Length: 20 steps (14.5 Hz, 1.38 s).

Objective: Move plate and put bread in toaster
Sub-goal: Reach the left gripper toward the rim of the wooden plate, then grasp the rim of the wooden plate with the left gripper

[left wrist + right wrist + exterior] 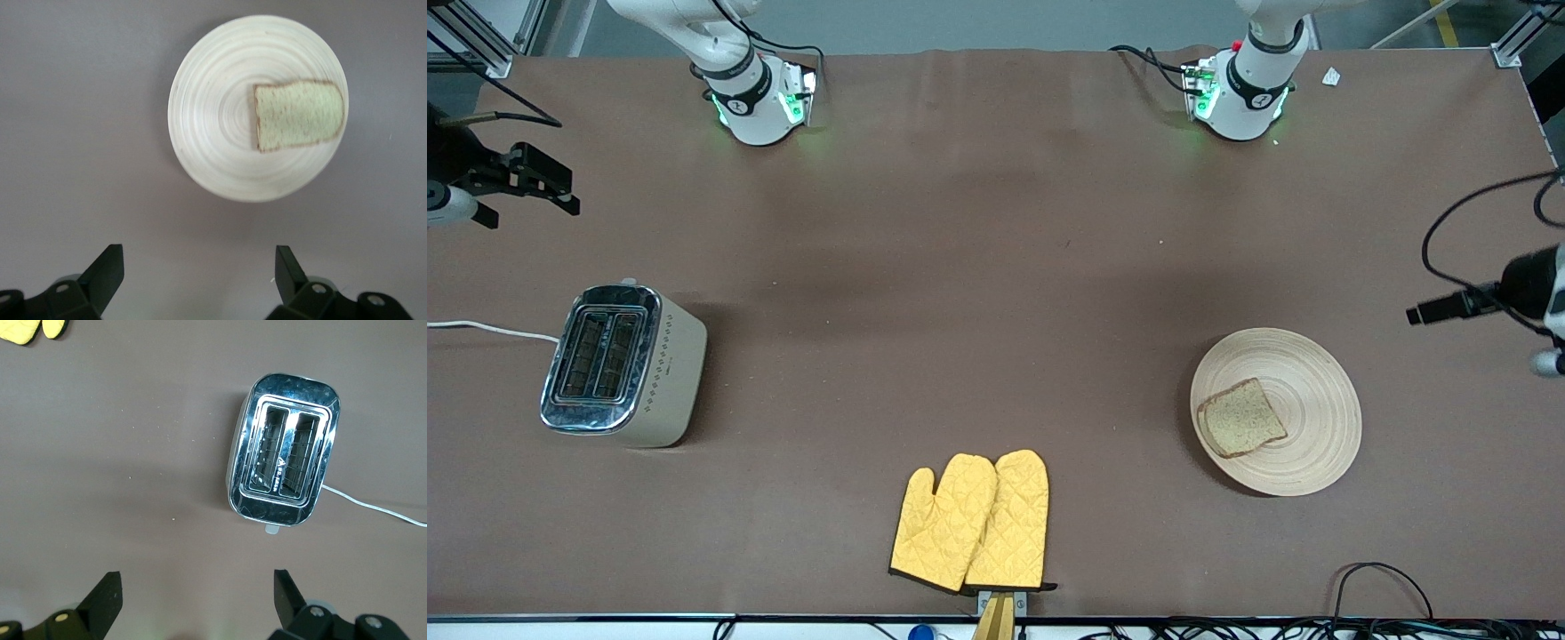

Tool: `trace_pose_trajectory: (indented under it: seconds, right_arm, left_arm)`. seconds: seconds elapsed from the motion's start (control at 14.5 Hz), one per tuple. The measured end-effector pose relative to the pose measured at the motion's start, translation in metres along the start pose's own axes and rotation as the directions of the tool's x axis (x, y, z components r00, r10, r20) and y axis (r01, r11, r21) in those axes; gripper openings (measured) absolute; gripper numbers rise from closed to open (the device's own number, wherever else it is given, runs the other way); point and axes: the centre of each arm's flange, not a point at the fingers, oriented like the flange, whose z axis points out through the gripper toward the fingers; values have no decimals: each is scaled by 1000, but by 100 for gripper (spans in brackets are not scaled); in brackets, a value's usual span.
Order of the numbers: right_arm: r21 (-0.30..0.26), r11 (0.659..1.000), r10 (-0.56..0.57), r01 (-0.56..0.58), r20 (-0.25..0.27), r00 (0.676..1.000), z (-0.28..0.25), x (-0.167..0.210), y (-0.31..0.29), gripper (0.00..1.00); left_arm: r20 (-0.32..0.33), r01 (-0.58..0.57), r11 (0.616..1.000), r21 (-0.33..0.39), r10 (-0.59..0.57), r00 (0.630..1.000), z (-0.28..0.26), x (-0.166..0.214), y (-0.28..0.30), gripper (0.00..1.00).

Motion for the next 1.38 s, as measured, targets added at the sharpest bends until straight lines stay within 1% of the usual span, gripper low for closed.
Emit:
trace_pose_trajectory:
  seconds: [0.07,0.14,0.28,0.34,0.48,0.62,0.69,0.76,0.83,0.89,0.96,1.03,1.1,1.17,1.24,1.31,1.38]
  right_arm:
    - [0,1000,0,0,0,1000,0,0,0,100]
    - [0,1000,0,0,0,1000,0,0,0,100]
    - [0,1000,-1,1,1,1000,0,0,0,100]
    - [0,1000,0,0,2,1000,0,0,0,100]
    - [1,1000,0,0,5,1000,1,-1,0,100]
    - [1,1000,-1,1,7,1000,2,0,-1,100]
    - [1,1000,-2,2,6,1000,2,0,-1,100]
    - [1,1000,-2,2,7,1000,2,0,-1,100]
    - [1,1000,-2,2,7,1000,2,0,-1,100]
    - [1,1000,-4,4,8,1000,3,0,-2,100]
    - [1,1000,-5,5,8,1000,3,0,-3,100]
    - [1,1000,-6,6,8,1000,3,0,-3,100]
    - [1,1000,-6,6,7,1000,3,0,-3,100]
    - [1,1000,-6,6,7,1000,3,0,-3,100]
    - [1,1000,-6,6,7,1000,3,0,-3,100]
    - [1,1000,-6,6,7,1000,3,0,-3,100]
    - [1,1000,-6,6,7,1000,3,0,-3,100]
  left_arm:
    - [14,43,996,-75,-42,999,18,16,-20,100]
    - [41,86,984,-155,-80,996,38,29,-40,100]
    - [96,123,952,-279,-100,990,85,52,-77,100]
    - [104,122,937,-328,-93,990,110,63,-95,100]
    - [93,100,904,-416,-67,993,159,80,-125,100]
    - [70,74,884,-461,-47,996,198,91,-145,99]
    - [53,55,883,-466,-34,998,212,95,-151,96]
    - [35,30,884,-467,-16,999,222,98,-156,96]
    - [18,3,884,-468,6,1000,231,100,-161,93]
    - [3,-17,877,-480,22,1000,238,102,-164,85]
    - [-6,-23,864,-504,24,1000,244,103,-167,85]
    - [-11,-24,850,-527,21,1000,250,103,-170,81]
    - [-15,-28,839,-543,23,1000,257,103,-172,81]
    - [-17,-34,832,-553,29,999,263,104,-174,76]
    - [-15,-34,825,-564,31,999,270,104,-174,72]
    - [-13,-30,816,-577,27,1000,276,104,-173,72]
    - [-15,-29,806,-591,25,1000,280,104,-172,67]
